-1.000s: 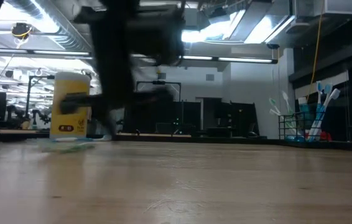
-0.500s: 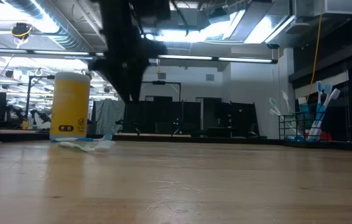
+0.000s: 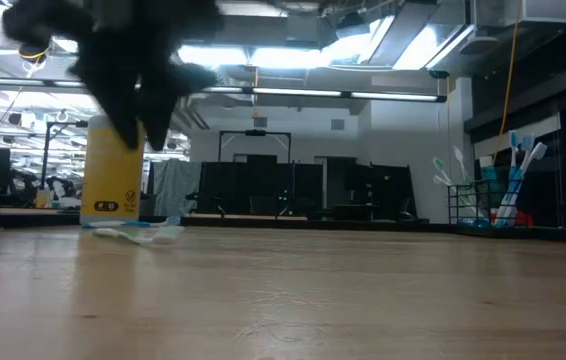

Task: Pick & Place toothbrushing station
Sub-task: Put the green toothbrush into the mesh organizer

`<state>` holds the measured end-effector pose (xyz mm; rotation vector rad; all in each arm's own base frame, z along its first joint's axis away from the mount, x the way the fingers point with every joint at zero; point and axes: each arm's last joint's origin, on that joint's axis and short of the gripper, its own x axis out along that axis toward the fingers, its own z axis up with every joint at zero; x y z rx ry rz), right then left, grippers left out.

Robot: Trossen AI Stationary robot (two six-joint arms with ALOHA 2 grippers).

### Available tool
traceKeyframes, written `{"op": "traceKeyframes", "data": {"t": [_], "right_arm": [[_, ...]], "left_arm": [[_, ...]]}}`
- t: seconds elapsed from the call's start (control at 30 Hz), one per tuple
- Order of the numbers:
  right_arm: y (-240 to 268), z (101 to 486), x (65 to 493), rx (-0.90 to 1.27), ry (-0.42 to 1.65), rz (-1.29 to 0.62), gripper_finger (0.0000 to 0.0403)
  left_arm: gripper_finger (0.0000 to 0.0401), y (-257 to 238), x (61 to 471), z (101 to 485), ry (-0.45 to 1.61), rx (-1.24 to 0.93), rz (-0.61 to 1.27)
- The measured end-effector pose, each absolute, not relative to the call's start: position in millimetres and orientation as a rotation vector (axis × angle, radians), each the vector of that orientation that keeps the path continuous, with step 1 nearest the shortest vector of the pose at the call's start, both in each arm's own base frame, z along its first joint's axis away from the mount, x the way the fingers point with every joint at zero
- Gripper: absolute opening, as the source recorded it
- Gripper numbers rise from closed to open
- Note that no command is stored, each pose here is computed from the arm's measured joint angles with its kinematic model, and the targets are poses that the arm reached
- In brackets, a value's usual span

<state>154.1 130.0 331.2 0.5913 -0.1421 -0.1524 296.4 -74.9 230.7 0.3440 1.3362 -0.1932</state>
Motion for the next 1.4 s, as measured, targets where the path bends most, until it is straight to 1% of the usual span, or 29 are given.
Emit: {"op": "traceKeyframes", "data": {"t": [0.07,0.2,0.3,0.5,0.73,0.97,1.07,1.13,1.27,1.4], "right_arm": [[130,332,155,0.596,-0.155,-0.176,0.0086],[133,331,158,0.601,-0.176,-0.205,0.0086],[137,329,162,0.608,-0.187,-0.232,0.0086],[145,324,170,0.638,-0.210,-0.260,0.0086],[151,321,176,0.662,-0.231,-0.257,0.0086],[153,321,178,0.672,-0.250,-0.255,0.0086],[153,321,178,0.672,-0.251,-0.254,0.0086],[153,322,178,0.670,-0.255,-0.254,0.0086],[153,324,178,0.667,-0.260,-0.254,0.0086],[153,333,178,0.634,-0.267,-0.258,0.0086]], "left_arm": [[0.0121,-74,292,216,1.353,0.347,-0.226],[0.0121,-67,281,185,1.399,0.322,-0.224],[0.0121,-61,279,173,1.379,0.308,-0.208],[0.0121,-50,282,165,1.332,0.309,-0.180],[0.0121,-31,276,157,1.390,0.278,-0.176],[0.0121,-26,268,146,1.421,0.271,-0.195],[0.0120,-25,266,141,1.416,0.263,-0.168],[0.0117,-22,264,138,1.410,0.215,-0.142],[0.0092,-17,260,133,1.415,0.092,-0.101],[0.0035,-16,261,132,1.417,0.039,-0.063]]}}
